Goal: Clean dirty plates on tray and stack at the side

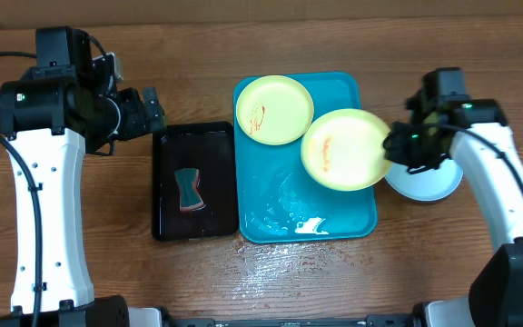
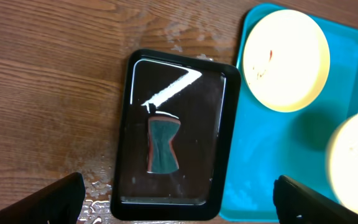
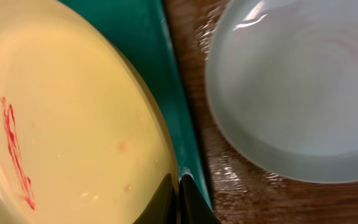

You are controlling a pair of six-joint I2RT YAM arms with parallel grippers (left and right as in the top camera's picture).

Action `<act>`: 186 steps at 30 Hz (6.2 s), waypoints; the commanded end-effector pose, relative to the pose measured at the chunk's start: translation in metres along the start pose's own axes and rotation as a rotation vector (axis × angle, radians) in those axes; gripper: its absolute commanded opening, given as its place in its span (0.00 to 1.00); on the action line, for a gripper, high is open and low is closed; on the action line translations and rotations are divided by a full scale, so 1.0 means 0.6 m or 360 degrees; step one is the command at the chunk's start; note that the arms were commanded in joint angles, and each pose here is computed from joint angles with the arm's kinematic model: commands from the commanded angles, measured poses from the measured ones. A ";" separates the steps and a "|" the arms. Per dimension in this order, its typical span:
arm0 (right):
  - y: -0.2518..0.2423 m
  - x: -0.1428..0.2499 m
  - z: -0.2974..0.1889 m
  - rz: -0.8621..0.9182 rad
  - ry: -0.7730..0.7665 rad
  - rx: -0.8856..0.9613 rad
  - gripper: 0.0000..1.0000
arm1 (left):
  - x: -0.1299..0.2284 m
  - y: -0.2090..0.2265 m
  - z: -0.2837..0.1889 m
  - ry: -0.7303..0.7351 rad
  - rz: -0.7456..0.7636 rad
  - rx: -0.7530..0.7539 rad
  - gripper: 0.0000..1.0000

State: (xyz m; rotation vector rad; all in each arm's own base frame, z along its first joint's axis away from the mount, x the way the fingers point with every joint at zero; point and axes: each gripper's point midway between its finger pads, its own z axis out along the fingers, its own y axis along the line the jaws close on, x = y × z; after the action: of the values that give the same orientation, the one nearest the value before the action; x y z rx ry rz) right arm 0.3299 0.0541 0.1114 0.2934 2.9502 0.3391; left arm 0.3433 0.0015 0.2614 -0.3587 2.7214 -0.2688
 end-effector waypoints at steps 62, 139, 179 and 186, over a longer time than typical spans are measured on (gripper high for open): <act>0.099 0.105 0.018 -0.0273 0.0020 -0.0097 0.19 | 0.179 0.031 0.332 0.0602 0.0006 -0.0243 0.35; 0.031 0.107 0.217 -0.0191 0.0059 0.0066 0.04 | 0.244 -0.308 0.448 0.0685 0.0396 -0.0202 0.04; 0.026 0.115 0.216 -0.0186 0.0091 0.0082 0.04 | 0.334 -0.264 0.424 0.1124 0.0648 -0.0279 0.04; 0.026 0.115 0.216 -0.0186 0.0091 0.0082 0.04 | 0.244 -0.180 0.432 0.0752 0.0658 -0.0799 0.04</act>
State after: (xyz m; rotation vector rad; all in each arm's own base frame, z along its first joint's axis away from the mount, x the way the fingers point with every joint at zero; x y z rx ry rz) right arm 0.3031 0.1277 0.0030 0.0939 2.9466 0.3969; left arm 0.2929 -0.2434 0.0062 0.3048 3.4296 -0.0276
